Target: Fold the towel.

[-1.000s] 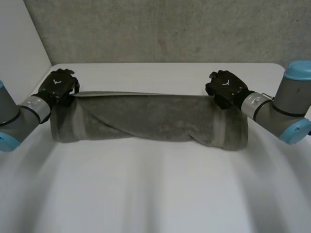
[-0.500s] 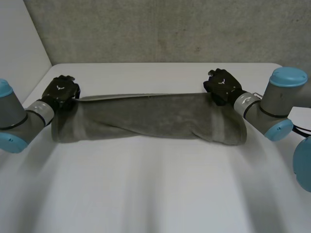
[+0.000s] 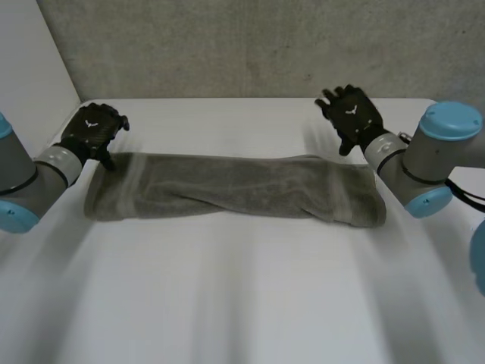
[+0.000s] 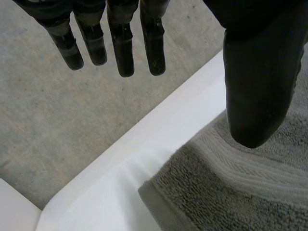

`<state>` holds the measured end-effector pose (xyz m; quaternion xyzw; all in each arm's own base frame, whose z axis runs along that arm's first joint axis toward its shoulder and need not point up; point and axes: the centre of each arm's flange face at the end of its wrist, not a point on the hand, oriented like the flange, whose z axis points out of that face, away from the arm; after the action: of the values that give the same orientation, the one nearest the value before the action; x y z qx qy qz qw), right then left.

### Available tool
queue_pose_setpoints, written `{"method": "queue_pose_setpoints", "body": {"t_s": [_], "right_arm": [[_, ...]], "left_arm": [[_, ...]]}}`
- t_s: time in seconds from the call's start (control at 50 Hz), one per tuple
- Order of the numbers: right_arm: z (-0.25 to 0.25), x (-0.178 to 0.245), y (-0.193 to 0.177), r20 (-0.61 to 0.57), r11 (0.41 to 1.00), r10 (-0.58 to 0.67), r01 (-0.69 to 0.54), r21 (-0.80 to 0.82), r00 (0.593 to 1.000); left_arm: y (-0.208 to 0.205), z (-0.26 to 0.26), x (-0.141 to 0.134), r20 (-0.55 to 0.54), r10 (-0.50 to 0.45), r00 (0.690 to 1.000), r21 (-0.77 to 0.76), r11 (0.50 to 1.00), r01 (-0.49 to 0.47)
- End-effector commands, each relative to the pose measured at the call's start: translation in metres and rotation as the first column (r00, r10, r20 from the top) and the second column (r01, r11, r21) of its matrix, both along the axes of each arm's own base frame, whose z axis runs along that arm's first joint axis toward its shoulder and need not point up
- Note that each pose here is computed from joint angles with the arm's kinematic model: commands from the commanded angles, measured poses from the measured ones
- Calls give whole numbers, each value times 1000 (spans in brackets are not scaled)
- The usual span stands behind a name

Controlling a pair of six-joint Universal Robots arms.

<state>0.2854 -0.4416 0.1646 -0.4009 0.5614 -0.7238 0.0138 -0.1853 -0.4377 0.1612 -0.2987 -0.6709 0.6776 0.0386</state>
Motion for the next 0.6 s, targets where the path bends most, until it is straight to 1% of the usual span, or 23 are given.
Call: {"method": "queue_pose_setpoints", "body": {"t_s": [0.02, 0.04, 0.08, 0.1, 0.12, 0.14, 0.18, 0.2, 0.24, 0.26, 0.3, 0.32, 0.34, 0.42, 0.46, 0.6], "right_arm": [[45, -14, 35, 85, 999, -26, 24, 21, 996], [45, -14, 35, 85, 999, -26, 24, 21, 996], [54, -25, 60, 104, 995, -42, 31, 99, 994], [54, -25, 60, 104, 995, -42, 31, 99, 994], [54, -29, 75, 102, 988, -50, 34, 152, 994], [54, -29, 76, 102, 988, -50, 34, 153, 994], [48, -41, 101, 82, 963, -78, 54, 265, 994], [48, -41, 101, 82, 963, -79, 54, 265, 994], [33, -62, 117, 44, 919, -135, 108, 380, 990], [32, -62, 117, 44, 919, -135, 109, 380, 990], [15, -75, 133, 14, 876, -160, 136, 463, 987], [15, -75, 133, 13, 876, -160, 136, 463, 987], [8, -78, 140, 5, 862, -166, 143, 486, 986], [0, -80, 146, 2, 856, -166, 143, 496, 986], [-9, -80, 144, 1, 863, -164, 143, 485, 986], [-33, -78, 130, -7, 877, -164, 149, 457, 986]], "left_arm": [[22, 19, 2, -18, 4, 1000, 9, 1000, -3], [22, 20, 2, -18, 4, 1000, 9, 1000, -3], [41, 27, 4, -44, 4, 999, 35, 999, -2], [41, 28, 4, -44, 4, 999, 35, 999, -2], [50, 32, 5, -58, 4, 998, 45, 999, -2], [50, 32, 5, -58, 4, 998, 45, 999, -2], [68, 38, 5, -80, 0, 997, 63, 998, 5], [68, 38, 5, -80, 0, 997, 63, 998, 5], [85, 36, 4, -85, -1, 996, 91, 996, 9], [85, 36, 4, -85, -1, 996, 92, 996, 9], [98, 30, 3, -85, -5, 996, 123, 992, 15], [98, 30, 3, -85, -5, 996, 124, 992, 15], [104, 28, 2, -86, -11, 996, 137, 990, 23], [112, 24, -1, -89, -34, 995, 154, 987, 47], [116, 22, -4, -92, -54, 994, 161, 985, 68], [118, 21, -6, -94, -59, 994, 167, 983, 74]]}}
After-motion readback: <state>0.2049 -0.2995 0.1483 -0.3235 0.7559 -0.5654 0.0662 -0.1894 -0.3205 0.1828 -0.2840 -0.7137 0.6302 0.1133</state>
